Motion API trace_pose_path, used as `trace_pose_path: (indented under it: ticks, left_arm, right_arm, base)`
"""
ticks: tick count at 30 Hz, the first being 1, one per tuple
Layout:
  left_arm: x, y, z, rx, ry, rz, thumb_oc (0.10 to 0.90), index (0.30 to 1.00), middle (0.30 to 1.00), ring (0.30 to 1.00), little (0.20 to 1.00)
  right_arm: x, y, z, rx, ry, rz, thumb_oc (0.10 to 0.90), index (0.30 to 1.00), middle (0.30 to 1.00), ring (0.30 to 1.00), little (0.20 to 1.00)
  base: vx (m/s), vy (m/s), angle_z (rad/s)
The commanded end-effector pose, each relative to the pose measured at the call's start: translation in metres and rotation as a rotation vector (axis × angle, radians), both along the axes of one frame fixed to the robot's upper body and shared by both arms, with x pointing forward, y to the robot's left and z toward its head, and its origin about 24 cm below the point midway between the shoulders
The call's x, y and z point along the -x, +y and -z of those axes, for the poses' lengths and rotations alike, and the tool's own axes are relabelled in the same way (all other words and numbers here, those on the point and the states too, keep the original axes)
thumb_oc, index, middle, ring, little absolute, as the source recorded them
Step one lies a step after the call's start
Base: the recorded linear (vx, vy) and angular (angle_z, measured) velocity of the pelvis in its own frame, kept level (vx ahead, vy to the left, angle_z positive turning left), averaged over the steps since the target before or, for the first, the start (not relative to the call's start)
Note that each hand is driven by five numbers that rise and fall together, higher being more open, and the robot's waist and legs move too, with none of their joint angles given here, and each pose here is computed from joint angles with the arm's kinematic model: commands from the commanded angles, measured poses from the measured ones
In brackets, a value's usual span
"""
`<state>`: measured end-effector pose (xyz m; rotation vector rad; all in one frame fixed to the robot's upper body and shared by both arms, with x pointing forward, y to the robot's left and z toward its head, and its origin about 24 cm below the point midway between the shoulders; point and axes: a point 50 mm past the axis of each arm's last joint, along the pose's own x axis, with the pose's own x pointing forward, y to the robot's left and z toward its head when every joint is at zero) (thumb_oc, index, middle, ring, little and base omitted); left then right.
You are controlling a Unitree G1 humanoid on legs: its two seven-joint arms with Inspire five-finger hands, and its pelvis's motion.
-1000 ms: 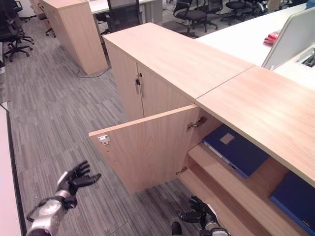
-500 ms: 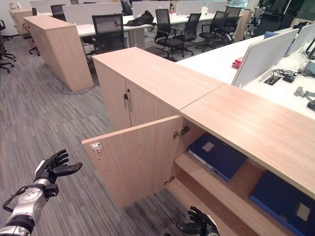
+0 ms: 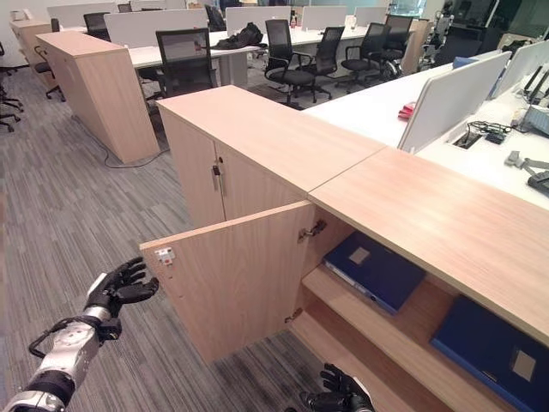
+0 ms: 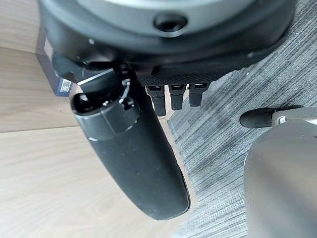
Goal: Put the empty folder in the office cabinet
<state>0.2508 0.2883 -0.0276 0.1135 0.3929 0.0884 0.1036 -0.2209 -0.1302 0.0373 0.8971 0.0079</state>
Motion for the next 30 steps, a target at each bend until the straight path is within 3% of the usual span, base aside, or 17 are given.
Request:
trace_pose_path:
  ticks: [1,12,25,30]
  left_arm:
    - [-0.040,-0.034,-0.041,0.044,-0.231,0.163,0.800,0.900,0.900,0.900,0.900]
    - [-0.009,-0.098,-0.037,0.234,-0.239,0.494,0.800,0.900,0.900,0.900,0.900]
    - [0.020,-0.109,-0.044,0.345,-0.212,0.672,0.800,0.900,0.900,0.900,0.900]
    - [0.026,-0.109,-0.051,0.362,-0.220,0.711,0.800,0.900,0.900,0.900,0.900]
  right_arm:
    - [-0.037,-0.009,-0.018,0.031,-0.145,-0.037,0.800,0.900,0.900,0.900,0.900]
    - [-0.034,-0.006,-0.017,0.014,-0.141,-0.032,0.800,0.900,0.900,0.900,0.900]
    - [-0.025,-0.008,-0.013,-0.009,-0.118,0.023,0.800,0.900,0.900,0.900,0.900]
    - [-0.045,-0.009,-0.021,-0.013,-0.188,0.060,0.800,0.900,0.900,0.900,0.900]
  base:
    - [0.00,0.000,0.00]
    - [0.00,0.010,0.04]
    - [-0.01,0.035,0.02]
    - [-0.12,0.047,-0.21]
